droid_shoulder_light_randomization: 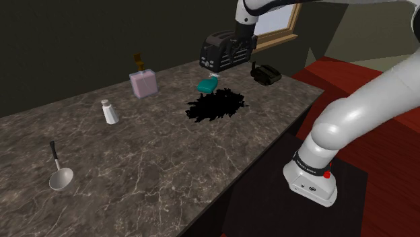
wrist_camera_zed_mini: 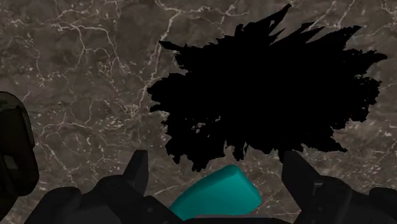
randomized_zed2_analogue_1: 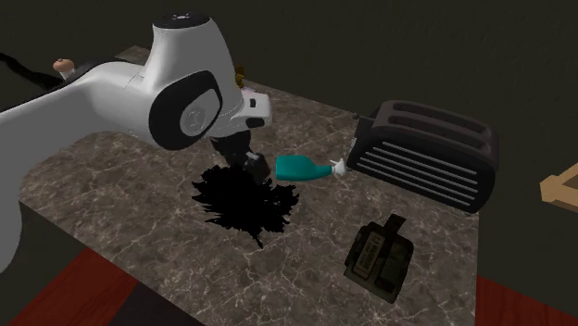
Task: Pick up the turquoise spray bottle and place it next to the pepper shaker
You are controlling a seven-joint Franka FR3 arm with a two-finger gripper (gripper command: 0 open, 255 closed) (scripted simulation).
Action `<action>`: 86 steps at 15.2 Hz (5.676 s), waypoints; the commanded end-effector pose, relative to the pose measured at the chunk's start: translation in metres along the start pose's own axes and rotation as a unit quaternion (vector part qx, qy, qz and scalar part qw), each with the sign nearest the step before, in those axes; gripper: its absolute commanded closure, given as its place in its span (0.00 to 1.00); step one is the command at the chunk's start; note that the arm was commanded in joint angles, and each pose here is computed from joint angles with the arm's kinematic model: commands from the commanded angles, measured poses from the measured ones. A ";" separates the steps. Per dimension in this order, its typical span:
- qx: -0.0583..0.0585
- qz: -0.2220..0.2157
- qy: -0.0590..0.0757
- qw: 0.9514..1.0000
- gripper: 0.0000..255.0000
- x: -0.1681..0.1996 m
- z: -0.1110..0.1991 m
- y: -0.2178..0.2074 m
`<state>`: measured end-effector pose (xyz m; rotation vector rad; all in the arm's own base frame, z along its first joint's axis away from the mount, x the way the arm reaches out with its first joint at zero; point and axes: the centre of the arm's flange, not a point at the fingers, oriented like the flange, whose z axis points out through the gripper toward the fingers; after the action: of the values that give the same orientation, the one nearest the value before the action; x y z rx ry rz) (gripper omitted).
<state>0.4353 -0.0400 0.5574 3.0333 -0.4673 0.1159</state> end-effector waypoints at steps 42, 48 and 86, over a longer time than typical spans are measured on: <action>0.019 0.310 -0.075 0.948 1.00 0.274 0.253 0.056; 0.019 0.310 -0.075 0.948 1.00 0.274 0.253 0.056; 0.019 0.310 -0.075 0.948 1.00 0.284 0.073 0.055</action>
<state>0.6952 -0.1899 0.5100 2.8159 -1.4281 -0.0762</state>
